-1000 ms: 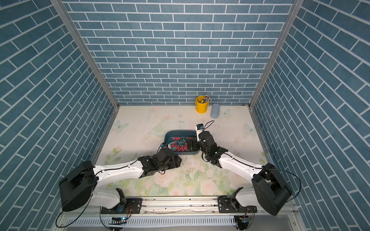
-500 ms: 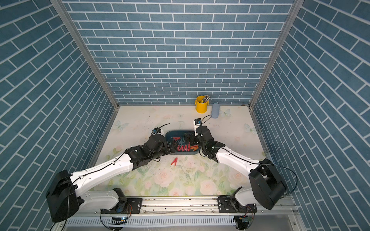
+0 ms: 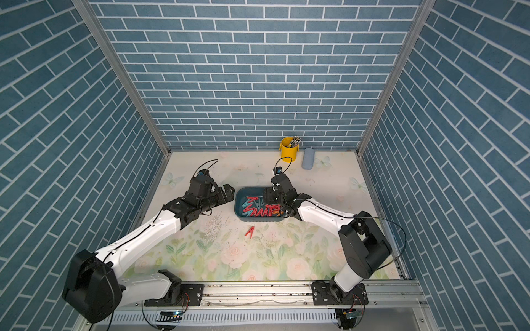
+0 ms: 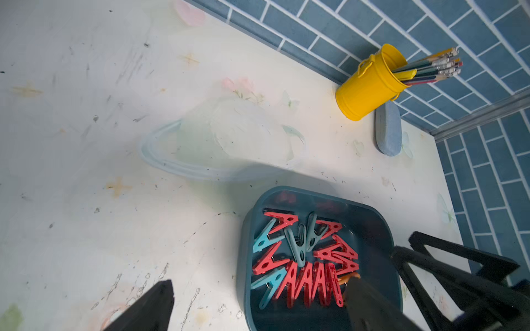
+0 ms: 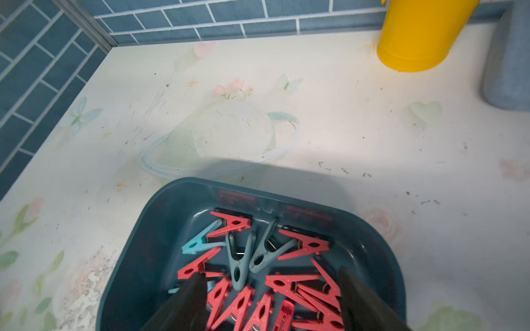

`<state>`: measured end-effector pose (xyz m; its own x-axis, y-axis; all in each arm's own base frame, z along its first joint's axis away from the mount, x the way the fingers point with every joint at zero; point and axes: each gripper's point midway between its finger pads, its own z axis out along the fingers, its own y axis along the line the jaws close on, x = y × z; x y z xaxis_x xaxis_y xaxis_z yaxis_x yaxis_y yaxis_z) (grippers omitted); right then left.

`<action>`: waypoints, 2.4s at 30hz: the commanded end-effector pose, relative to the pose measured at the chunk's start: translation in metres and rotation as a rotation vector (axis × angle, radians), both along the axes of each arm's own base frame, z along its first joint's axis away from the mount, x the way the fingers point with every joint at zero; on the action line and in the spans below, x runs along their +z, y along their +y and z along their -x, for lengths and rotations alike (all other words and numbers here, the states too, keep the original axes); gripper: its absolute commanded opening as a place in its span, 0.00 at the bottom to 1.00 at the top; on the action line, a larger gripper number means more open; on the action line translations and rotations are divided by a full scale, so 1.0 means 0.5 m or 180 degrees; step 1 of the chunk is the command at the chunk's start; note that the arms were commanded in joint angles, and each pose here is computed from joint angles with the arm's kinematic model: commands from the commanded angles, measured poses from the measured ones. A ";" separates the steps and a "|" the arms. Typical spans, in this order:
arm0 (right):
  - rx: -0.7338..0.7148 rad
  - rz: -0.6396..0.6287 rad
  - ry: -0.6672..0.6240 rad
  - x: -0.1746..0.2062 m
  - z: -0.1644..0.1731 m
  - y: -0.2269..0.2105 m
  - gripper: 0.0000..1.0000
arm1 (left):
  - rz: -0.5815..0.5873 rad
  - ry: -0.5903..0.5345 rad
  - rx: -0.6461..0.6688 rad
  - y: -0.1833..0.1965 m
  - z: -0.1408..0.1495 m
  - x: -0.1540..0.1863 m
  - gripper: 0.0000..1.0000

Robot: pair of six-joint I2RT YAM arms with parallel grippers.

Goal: Take the clothespins out of the storage box
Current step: Pick up the clothespin from the storage box.

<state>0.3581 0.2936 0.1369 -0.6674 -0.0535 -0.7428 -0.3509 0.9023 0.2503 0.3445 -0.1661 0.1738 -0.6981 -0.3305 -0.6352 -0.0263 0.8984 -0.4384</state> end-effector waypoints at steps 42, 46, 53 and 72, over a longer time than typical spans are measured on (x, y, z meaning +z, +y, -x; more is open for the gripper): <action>-0.0879 0.0247 0.1160 -0.214 -0.045 0.013 0.29 | 0.0115 0.0021 -0.0356 -0.029 0.000 -0.014 1.00; -0.0888 0.0227 0.1219 -0.221 -0.040 0.014 0.29 | 0.0115 0.0021 -0.0363 -0.029 0.001 -0.015 1.00; -0.0879 0.0219 0.1117 -0.201 -0.055 0.027 0.29 | 0.0108 0.0018 -0.0365 -0.027 0.001 -0.016 1.00; -0.0848 0.0259 0.1256 -0.229 -0.046 0.041 0.24 | 0.0090 0.0013 -0.0372 -0.025 0.000 -0.016 1.00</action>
<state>0.3917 0.3174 0.0393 -0.8717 0.1046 -0.4787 -0.0251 0.9661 0.2568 0.3457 -0.1823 0.1687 -0.7360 -0.2744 -0.6189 0.0720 0.8773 -0.4746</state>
